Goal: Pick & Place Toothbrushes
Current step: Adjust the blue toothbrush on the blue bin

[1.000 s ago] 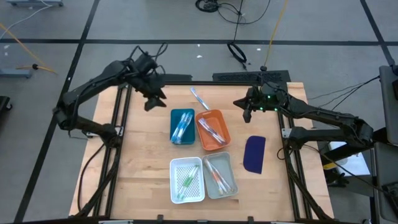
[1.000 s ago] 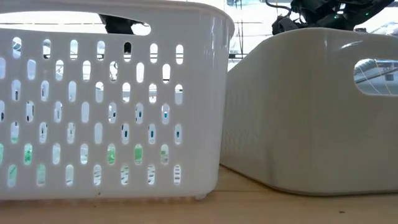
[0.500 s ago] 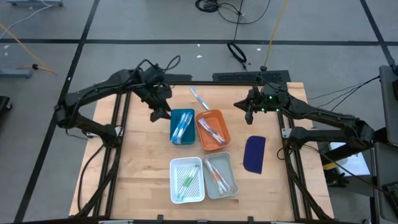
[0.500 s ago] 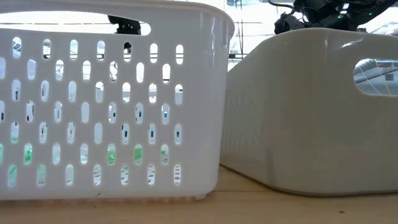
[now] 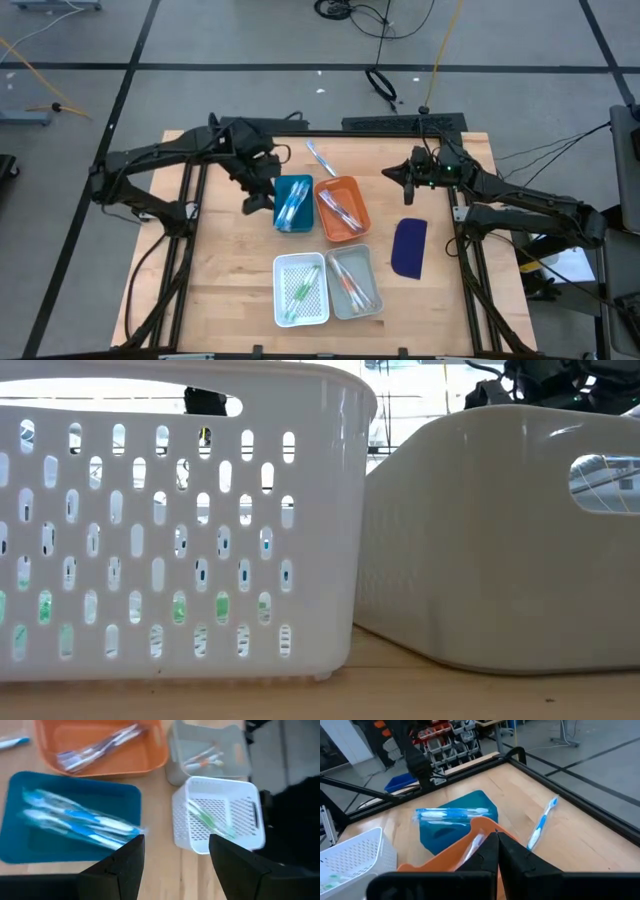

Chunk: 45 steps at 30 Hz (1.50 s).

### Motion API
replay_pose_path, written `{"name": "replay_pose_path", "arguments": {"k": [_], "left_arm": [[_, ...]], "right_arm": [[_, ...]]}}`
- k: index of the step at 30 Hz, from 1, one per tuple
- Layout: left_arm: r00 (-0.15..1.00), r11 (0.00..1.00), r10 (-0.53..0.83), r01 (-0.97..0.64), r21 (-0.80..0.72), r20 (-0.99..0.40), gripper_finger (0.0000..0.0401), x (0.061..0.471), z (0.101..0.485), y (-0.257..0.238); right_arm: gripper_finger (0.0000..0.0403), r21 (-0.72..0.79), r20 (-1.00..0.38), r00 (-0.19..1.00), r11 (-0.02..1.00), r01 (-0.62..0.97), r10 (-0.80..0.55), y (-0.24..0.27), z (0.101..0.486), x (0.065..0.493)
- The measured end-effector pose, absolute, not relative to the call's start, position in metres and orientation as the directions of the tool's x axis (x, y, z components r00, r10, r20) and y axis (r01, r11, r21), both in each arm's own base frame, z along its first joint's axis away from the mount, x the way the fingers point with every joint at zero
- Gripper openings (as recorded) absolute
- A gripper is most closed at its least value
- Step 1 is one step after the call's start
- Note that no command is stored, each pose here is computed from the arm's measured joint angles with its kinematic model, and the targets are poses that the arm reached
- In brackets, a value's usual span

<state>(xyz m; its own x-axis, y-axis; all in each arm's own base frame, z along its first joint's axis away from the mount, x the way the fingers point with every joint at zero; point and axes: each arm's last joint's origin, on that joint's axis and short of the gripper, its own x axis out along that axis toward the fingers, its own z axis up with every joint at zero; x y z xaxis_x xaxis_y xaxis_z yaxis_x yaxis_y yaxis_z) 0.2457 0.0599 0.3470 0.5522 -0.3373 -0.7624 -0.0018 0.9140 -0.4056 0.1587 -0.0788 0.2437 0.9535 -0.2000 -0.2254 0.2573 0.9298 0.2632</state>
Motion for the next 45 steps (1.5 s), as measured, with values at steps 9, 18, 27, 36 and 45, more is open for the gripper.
{"name": "replay_pose_path", "arguments": {"k": [9,18,27,36,45], "left_arm": [[0.581,0.931,-0.009,-0.292,-0.218,-0.814,0.0223,0.259,0.349,0.043],[0.468,0.766,-0.035,-0.555,-0.324,-0.883,0.0223,0.277,0.318,0.072],[0.361,0.697,-0.170,-0.614,-0.371,-0.917,0.0223,0.293,0.287,0.083],[0.268,0.702,-0.192,-0.635,-0.323,-0.944,0.0223,0.301,0.265,0.088],[0.228,0.719,-0.197,-0.628,-0.299,-0.953,0.0223,0.306,0.253,0.093]], "right_arm": [[0.0000,0.266,-0.228,0.953,0.929,0.256,-0.198,-0.079,0.243,0.158],[0.0000,0.277,-0.224,0.963,0.938,0.210,-0.149,-0.077,0.243,0.159],[0.0000,0.278,-0.229,0.962,0.937,0.212,-0.150,-0.077,0.242,0.159],[0.0000,0.274,-0.239,0.960,0.938,0.214,-0.149,-0.077,0.241,0.158],[0.0000,0.274,-0.239,0.960,0.938,0.214,-0.149,-0.077,0.241,0.158]]}}
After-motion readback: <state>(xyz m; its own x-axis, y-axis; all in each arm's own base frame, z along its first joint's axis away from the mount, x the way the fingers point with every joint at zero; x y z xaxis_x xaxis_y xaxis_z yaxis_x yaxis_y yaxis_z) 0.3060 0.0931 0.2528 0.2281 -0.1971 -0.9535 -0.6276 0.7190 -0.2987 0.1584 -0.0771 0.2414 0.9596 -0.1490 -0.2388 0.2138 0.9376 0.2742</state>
